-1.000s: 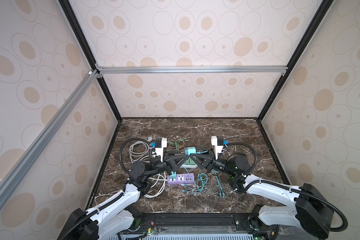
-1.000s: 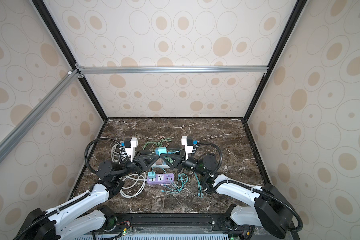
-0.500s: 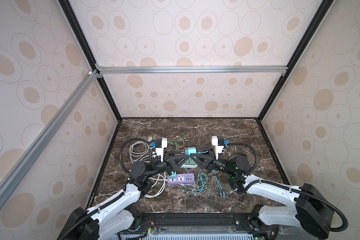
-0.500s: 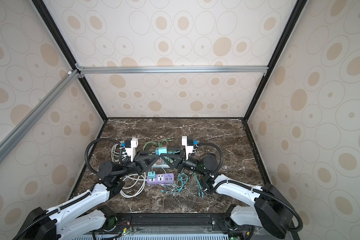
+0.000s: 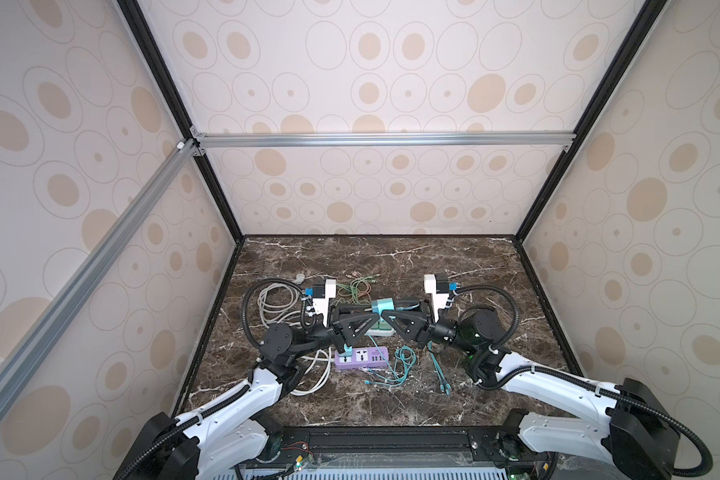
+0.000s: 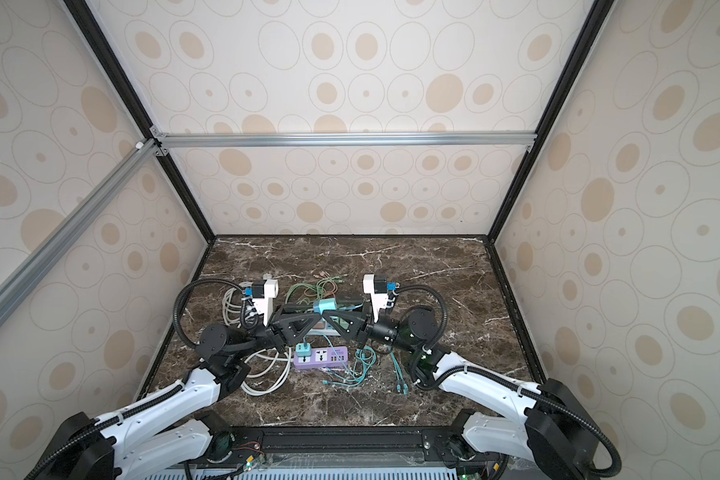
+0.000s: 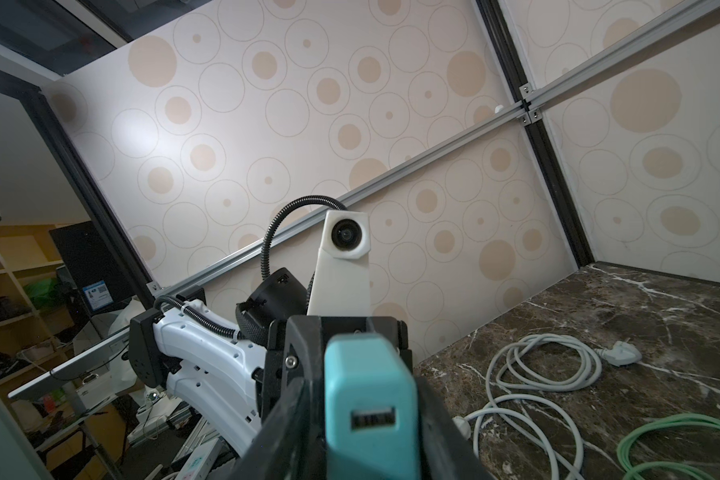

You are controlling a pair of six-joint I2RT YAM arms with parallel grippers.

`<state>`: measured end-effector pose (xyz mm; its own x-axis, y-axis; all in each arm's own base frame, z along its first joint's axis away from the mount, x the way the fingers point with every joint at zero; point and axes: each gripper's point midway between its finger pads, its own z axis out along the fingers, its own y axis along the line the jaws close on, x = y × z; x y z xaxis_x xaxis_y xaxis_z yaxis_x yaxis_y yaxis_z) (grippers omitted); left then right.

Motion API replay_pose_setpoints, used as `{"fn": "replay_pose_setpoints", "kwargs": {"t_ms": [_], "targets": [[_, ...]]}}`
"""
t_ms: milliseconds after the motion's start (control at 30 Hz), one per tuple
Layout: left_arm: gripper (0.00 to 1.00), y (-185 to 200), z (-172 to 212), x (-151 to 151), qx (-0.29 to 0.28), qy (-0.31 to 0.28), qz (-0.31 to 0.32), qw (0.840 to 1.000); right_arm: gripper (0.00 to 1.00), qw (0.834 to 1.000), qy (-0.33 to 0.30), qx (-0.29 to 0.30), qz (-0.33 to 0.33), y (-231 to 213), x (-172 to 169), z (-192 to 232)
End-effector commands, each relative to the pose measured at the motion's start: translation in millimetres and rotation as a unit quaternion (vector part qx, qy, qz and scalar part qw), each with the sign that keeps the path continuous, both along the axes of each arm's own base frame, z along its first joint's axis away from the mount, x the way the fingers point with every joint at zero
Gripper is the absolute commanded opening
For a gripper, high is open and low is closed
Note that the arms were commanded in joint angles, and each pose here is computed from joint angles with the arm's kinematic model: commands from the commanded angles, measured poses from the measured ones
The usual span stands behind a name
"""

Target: Insert the plug

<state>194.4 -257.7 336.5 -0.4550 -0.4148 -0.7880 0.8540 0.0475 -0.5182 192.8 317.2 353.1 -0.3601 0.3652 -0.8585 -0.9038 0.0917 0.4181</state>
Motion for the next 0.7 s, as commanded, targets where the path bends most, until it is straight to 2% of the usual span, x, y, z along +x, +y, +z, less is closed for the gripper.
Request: {"fn": "replay_pose_setpoints", "kwargs": {"t_ms": [0,233,467,567,667], "targets": [[0.38,6.0,8.0,-2.7,-0.008,-0.019,0.016,1.000,0.07,0.999,-0.037,0.017,-0.020,-8.6,-1.8,27.3],[0.50,12.6,-2.8,-3.3,0.021,-0.018,0.045,0.999,0.04,0.997,-0.039,-0.034,-0.054,-10.8,6.5,19.4],[0.57,23.0,-13.4,-4.6,0.047,-0.014,0.080,0.996,0.02,0.992,-0.047,-0.091,-0.075,-13.4,13.2,9.4],[0.59,28.9,-23.0,-0.4,0.066,0.000,0.106,0.992,0.02,0.989,-0.051,-0.114,-0.084,-15.9,16.0,4.1],[0.60,39.0,-45.5,11.2,0.104,0.038,0.153,0.982,0.02,0.983,-0.059,-0.148,-0.095,-18.5,19.7,-2.4]]}}
